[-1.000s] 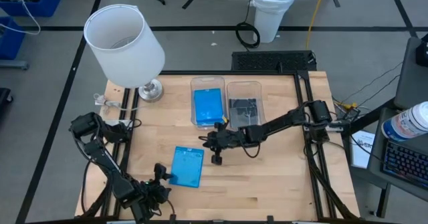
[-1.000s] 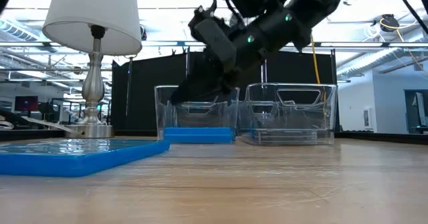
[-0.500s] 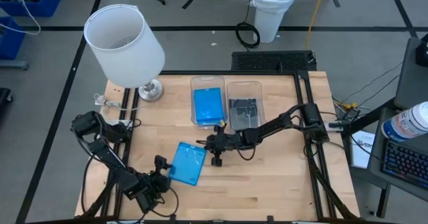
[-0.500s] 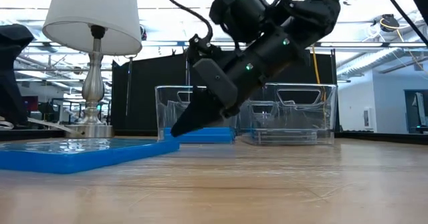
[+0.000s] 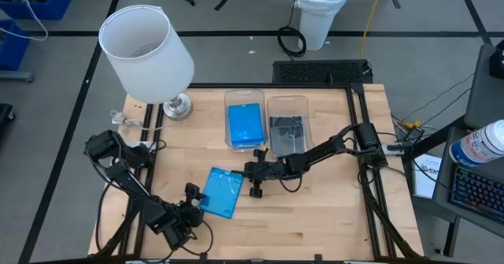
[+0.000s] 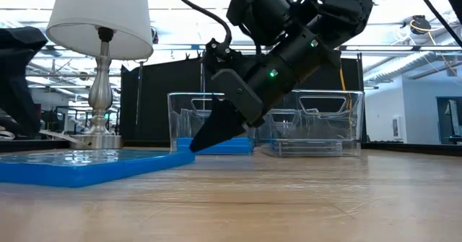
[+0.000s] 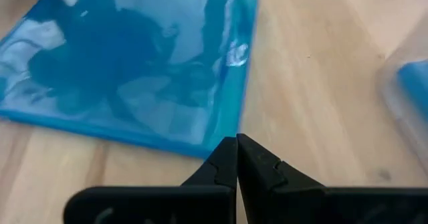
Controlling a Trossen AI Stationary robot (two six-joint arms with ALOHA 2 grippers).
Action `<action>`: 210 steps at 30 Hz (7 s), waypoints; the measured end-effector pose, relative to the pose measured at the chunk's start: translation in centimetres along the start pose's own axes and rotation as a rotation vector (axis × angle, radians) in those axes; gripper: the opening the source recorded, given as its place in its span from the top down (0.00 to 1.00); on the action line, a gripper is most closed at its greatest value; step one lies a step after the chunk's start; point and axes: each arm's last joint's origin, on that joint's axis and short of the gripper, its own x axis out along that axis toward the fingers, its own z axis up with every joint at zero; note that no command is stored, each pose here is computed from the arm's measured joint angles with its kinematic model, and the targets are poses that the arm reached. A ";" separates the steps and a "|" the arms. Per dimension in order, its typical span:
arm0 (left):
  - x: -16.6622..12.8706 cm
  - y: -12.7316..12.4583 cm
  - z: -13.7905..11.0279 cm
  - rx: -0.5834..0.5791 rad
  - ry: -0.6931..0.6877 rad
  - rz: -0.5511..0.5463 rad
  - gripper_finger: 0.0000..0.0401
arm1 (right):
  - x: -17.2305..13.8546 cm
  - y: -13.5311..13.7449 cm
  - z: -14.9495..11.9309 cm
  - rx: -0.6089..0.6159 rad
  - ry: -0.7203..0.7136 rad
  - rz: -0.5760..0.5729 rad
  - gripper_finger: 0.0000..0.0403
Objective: Pick & place jewel cases by type
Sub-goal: Stack the blue CD case on top of the blue CD cases in the left transparent bin
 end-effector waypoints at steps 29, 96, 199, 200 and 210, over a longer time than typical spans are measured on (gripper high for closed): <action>0.3 0.7 1.3 -0.023 0.006 -0.008 0.47 | 2.8 1.3 -1.8 0.062 -0.074 0.357 1.00; 1.6 17.2 12.2 0.462 0.333 1.024 0.97 | -19.5 -4.4 1.2 0.778 -0.735 0.195 0.54; -12.0 1.4 1.1 -0.085 -0.255 0.152 0.87 | -10.5 -25.7 12.6 0.792 0.138 0.073 0.92; -12.1 1.3 1.1 -0.081 -0.257 0.149 0.87 | -10.4 -25.5 12.5 0.792 0.148 0.075 0.92; -12.4 1.0 0.8 -0.085 -0.267 0.138 0.87 | -9.6 -24.3 12.3 0.709 0.169 0.012 0.78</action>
